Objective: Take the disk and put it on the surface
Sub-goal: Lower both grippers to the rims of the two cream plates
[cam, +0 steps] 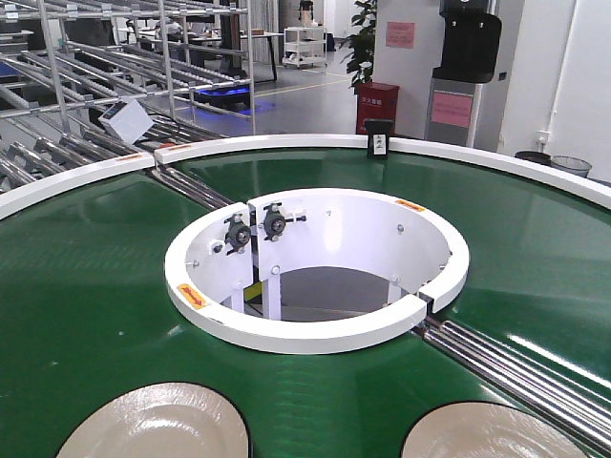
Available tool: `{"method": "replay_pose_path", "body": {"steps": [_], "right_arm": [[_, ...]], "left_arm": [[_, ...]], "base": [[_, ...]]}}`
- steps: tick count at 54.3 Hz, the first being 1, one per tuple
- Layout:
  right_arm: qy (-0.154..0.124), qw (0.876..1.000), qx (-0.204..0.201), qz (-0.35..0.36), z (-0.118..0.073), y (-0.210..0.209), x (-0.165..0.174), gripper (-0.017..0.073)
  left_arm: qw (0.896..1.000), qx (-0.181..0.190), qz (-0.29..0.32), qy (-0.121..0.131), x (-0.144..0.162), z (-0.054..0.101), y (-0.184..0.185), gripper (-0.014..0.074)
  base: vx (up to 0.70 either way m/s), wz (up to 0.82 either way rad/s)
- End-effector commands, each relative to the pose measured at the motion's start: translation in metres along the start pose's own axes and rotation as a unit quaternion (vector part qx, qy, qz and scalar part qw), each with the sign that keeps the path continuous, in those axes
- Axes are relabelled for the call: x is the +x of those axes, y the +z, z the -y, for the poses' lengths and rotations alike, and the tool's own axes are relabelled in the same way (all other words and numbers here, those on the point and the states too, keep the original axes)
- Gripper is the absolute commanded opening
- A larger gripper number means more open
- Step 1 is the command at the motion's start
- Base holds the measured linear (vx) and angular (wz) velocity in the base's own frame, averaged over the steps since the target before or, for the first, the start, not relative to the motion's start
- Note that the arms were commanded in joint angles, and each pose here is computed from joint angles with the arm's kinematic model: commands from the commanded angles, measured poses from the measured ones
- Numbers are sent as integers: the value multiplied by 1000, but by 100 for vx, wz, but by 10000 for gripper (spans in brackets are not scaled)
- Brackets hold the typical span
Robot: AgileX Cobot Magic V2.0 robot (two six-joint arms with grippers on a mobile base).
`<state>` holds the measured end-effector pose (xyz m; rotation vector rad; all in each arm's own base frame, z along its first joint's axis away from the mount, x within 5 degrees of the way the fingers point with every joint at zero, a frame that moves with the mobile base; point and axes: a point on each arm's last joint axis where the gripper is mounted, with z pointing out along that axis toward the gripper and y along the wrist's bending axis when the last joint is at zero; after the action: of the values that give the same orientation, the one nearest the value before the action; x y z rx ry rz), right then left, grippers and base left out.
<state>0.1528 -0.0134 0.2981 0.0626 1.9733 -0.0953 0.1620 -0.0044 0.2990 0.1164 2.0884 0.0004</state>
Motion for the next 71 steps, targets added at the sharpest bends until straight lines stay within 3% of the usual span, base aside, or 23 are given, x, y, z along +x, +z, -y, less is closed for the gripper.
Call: {"method": "replay_pose_path", "body": {"steps": [1,8,33,44,50,57,71], "right_arm": [[-4,999,0,47,0,0,-17,575],[-4,999,-1,36,0,6,-15,577],[-4,999,-1,37,0,7,-15,575],[-4,999,-1,37,0,7,-15,575],[-4,999,-1,37,0,7,-15,575],[-4,999,-1,37,0,7,-15,575],[-4,999,-1,37,0,7,-15,575]], "left_arm": [[1000,4,-3,-29,-9,-1,14,461],[992,18,-86,-95,-7,1,39,461],[970,31,-208,-124,-31,-3,144,461],[961,28,-226,-157,-16,-22,172,460],[960,65,-230,-147,-9,-26,180,460],[954,135,-235,-132,-1,-18,191,460],[924,226,-254,-177,22,-2,218,460]], "base": [[0,0],[0,0],[0,0],[0,0],[0,0],[0,0],[0,0]]}}
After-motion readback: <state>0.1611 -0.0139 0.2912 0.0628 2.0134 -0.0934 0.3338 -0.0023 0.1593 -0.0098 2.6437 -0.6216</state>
